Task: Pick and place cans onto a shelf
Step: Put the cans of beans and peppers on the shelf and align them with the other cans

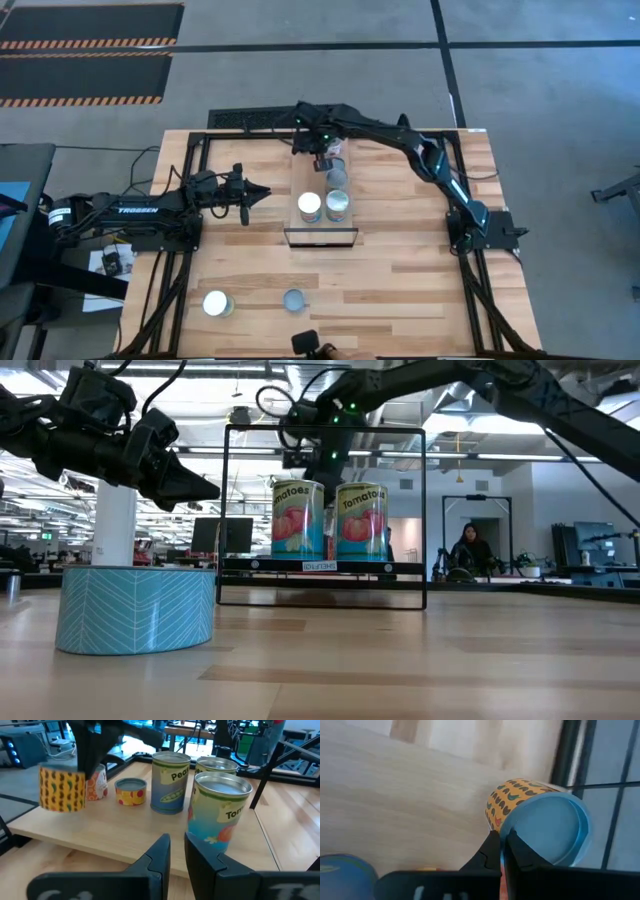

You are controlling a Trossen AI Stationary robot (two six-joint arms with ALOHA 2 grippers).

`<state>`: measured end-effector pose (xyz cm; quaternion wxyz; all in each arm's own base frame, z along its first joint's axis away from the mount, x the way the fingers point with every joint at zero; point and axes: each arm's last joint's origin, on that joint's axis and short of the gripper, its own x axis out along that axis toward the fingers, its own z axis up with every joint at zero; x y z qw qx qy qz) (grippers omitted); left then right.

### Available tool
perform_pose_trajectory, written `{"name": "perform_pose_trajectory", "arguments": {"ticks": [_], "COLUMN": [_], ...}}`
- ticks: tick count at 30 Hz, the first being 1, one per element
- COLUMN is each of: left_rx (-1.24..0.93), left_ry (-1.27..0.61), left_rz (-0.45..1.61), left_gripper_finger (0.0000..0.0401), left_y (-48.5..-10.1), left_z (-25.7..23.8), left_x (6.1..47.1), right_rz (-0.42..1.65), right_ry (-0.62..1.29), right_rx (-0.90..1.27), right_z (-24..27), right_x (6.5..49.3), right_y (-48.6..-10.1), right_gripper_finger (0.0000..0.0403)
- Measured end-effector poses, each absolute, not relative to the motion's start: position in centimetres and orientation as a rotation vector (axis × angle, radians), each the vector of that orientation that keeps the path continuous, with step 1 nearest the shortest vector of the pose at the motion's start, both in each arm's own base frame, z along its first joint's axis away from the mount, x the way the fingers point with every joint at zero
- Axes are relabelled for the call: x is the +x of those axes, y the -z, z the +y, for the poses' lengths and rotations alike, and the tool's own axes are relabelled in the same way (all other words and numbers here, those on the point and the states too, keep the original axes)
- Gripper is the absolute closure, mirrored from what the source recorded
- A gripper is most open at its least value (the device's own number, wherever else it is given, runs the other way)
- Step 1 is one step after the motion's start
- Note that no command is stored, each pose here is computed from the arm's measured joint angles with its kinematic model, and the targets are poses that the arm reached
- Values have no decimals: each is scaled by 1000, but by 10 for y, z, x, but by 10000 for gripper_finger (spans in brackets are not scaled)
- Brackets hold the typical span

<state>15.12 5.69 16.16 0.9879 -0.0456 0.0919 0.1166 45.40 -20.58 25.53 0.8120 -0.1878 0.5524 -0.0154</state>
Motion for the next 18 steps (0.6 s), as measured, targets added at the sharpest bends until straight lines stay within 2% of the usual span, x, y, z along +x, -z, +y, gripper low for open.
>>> {"name": "perform_pose_trajectory", "arguments": {"ticks": [10, 18], "left_rx": [-98, -104], "left_ry": [-235, -235], "left_rz": [185, 191], "left_gripper_finger": [356, 356], "left_y": [-162, -161], "left_z": [57, 57], "left_x": [151, 151], "right_rz": [1179, 1189], "right_ry": [-5, -20], "right_rx": [-385, -377], "right_z": [-203, -198], "right_x": [457, 458], "right_y": [-249, -248], "right_gripper_finger": [390, 367]}}
